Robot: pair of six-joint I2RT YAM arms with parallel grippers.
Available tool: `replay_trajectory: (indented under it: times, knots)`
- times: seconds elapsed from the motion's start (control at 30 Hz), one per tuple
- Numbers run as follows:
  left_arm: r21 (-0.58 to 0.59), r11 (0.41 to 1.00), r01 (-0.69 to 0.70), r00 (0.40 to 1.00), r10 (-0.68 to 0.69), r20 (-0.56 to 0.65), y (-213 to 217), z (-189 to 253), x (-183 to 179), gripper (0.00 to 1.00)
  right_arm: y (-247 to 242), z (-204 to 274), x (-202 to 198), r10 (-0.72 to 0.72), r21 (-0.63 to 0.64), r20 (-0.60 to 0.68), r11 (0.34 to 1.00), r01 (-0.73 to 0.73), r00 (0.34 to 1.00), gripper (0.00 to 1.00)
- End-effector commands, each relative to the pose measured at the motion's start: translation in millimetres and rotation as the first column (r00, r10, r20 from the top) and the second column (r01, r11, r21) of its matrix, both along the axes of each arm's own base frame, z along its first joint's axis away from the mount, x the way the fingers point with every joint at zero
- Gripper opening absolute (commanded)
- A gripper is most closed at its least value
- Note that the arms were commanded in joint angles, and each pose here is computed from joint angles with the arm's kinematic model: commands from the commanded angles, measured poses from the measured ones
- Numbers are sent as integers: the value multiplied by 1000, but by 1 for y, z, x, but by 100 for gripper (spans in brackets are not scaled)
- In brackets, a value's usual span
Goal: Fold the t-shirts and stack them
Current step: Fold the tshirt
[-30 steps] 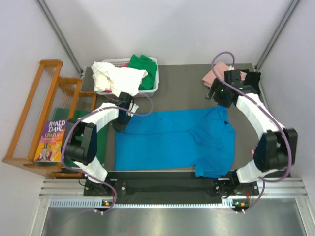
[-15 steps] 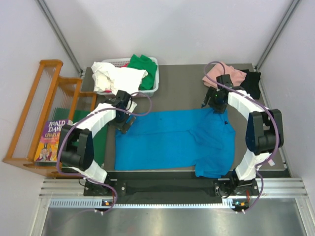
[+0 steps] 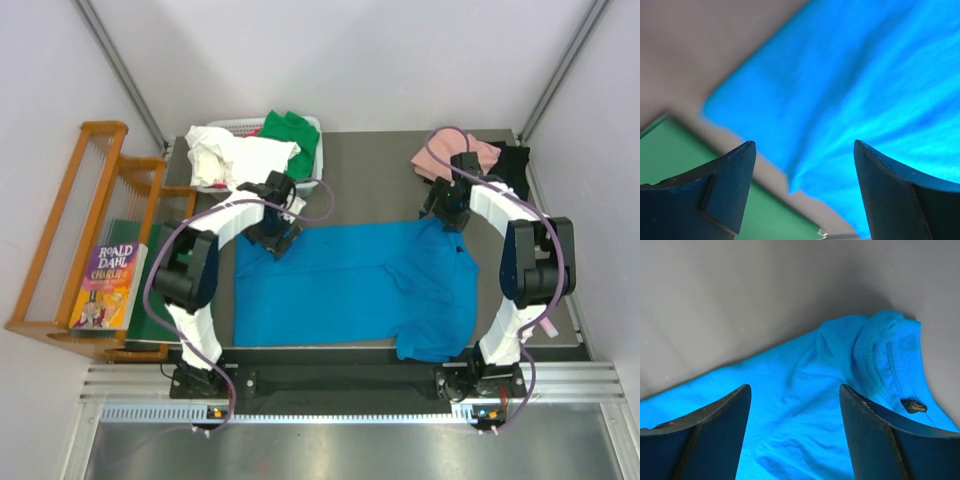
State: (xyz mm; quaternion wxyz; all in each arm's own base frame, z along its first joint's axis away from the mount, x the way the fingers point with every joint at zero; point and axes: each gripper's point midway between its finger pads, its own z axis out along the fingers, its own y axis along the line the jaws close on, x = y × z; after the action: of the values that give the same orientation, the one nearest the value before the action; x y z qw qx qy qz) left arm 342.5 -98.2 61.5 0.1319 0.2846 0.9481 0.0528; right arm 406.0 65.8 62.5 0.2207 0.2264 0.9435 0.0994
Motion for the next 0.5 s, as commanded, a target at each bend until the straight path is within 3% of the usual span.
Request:
replay_trajectory:
  times: [0.0, 0.13, 0.47]
  knots:
    - [-33, 999, -10, 998, 7, -66, -10, -33, 3, 82, -7, 6, 14, -8, 7, 46, 1000, 7, 999, 71]
    - [-30, 999, -27, 994, 24, -105, -4, -53, 3, 81, -16, 1, 18, -27, 13, 36, 1000, 26, 999, 71]
    - [-39, 998, -45, 994, 41, -104, 9, -51, 1, 81, -60, -17, 30, -147, 46, 3, 988, 146, 989, 70]
